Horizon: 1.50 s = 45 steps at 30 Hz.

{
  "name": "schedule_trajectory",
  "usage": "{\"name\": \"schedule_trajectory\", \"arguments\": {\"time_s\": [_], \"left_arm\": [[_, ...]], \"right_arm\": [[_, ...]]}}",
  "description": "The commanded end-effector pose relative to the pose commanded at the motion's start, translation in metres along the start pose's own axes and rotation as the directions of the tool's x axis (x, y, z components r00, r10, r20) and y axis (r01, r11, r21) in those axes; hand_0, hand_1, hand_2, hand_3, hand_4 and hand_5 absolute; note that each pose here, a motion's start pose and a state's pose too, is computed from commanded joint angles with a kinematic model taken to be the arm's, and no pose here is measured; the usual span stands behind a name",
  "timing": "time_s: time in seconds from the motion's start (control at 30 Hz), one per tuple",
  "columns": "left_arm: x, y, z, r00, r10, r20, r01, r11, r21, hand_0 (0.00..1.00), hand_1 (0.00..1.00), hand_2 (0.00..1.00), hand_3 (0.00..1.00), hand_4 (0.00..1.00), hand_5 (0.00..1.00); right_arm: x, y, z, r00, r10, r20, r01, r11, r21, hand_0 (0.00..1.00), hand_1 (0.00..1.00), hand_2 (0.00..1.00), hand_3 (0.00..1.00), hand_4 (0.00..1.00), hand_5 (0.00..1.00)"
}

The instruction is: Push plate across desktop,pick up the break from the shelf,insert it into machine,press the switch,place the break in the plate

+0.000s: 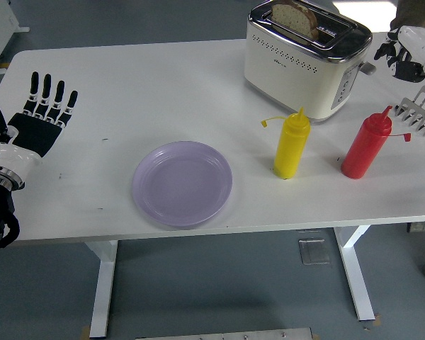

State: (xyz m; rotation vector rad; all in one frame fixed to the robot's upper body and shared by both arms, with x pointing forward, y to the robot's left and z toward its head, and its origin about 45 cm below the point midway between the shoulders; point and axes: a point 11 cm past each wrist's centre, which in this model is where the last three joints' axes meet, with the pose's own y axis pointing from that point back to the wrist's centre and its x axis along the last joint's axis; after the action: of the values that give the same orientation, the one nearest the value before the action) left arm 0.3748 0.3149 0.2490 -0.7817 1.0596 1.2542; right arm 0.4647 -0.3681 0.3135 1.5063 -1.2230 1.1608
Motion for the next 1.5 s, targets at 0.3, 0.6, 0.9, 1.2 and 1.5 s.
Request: {"name": "schedule_trajectory", "arguments": {"time_s": [0.3,0.6,0.9,1.2,1.5], "left_arm": [[0.000,0.000,-0.001,1.000,0.001,0.000,-0.001,1.000,0.003,0.797,0.717,0.663,0.673,0.778,0.998],[0.000,-0.001,-0.002,1.000,0.000,0.003,0.000,1.000,0.006,0.796,0.718,0.663,0.675,0.778,0.998],[-0.001,-0.001,-0.001,1.000,-0.002,0.003,0.002,1.000,0.005,0.796,0.720,0.663,0.674,0.778,0.998],[-0.002,-0.002,-0.001,1.000,-0.006,-0.001,0.006,1.000,0.005,0.796,0.721,0.670,0.683,0.775,0.998],[-0.003,-0.002,-0.001,1.000,-0.008,-0.003,0.008,1.000,0.003,0.796,0.722,0.670,0.684,0.771,0.998]], "right_arm": [[-0.014,-0.005,0.002,1.000,-0.013,0.005,0.013,1.000,-0.008,0.386,0.386,0.581,0.495,0.063,0.002],[-0.019,-0.008,0.004,1.000,-0.008,0.022,0.008,1.000,-0.018,0.379,0.380,0.580,0.495,0.075,0.002],[-0.028,-0.012,0.002,0.999,-0.022,0.022,0.023,1.000,-0.019,0.378,0.379,0.580,0.496,0.079,0.002],[-0.042,-0.012,0.006,0.999,-0.049,0.010,0.049,0.998,-0.028,0.373,0.376,0.581,0.498,0.092,0.002],[-0.058,-0.012,0.004,0.997,-0.071,0.005,0.071,0.997,-0.023,0.372,0.374,0.582,0.497,0.097,0.002]]}}
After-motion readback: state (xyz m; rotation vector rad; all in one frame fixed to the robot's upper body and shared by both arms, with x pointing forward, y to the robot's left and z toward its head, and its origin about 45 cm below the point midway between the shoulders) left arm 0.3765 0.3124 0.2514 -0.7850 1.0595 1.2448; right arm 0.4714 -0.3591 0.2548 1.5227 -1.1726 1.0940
